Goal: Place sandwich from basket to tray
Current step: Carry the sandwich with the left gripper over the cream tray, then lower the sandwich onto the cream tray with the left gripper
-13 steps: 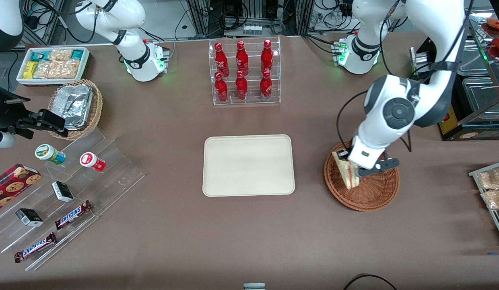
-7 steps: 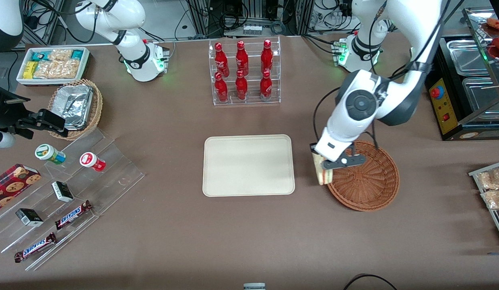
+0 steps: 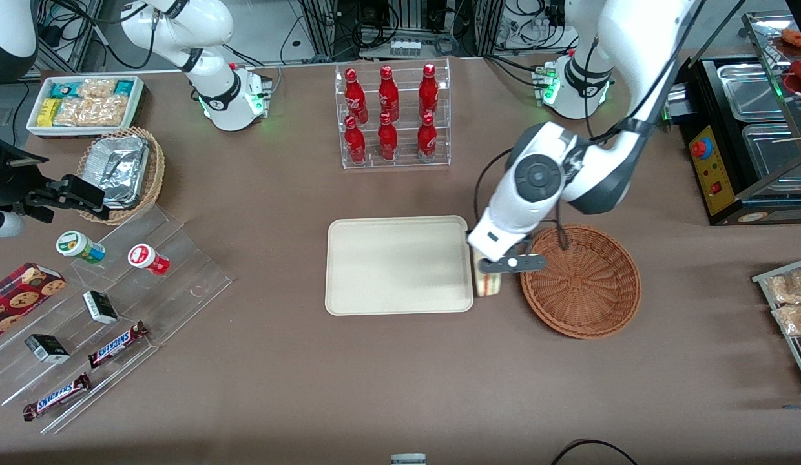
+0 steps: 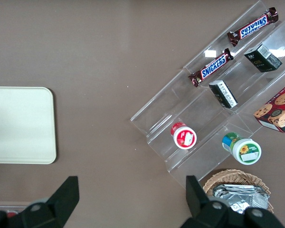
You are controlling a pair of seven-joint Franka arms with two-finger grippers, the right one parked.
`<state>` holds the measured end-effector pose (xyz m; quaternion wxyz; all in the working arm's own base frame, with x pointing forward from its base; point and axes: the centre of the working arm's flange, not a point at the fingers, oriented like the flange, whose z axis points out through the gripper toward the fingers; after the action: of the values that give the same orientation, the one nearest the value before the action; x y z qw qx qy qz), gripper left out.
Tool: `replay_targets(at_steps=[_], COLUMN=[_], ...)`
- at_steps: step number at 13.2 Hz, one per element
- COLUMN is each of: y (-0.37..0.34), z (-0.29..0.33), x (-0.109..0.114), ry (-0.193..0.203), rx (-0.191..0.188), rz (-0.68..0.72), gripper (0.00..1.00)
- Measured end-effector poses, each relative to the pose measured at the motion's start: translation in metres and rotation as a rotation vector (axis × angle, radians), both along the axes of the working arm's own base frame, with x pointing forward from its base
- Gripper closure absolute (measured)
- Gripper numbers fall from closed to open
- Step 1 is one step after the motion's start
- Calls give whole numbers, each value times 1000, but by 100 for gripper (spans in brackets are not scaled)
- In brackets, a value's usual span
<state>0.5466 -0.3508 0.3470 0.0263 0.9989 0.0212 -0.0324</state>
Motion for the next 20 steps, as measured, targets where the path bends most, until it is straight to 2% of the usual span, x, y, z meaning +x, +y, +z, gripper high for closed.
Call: replay_targets(at_steps=[3, 4, 8, 13, 20], y=[-46, -58, -88, -91, -94], z=[-18, -26, -58, -74, -80], x=[-4, -6, -9, -9, -6], ry=[19, 19, 1, 20, 24], rx=[-25, -21, 32, 35, 31], rz=[-42, -60, -71, -73, -71], gripper=[86, 86, 86, 86, 86])
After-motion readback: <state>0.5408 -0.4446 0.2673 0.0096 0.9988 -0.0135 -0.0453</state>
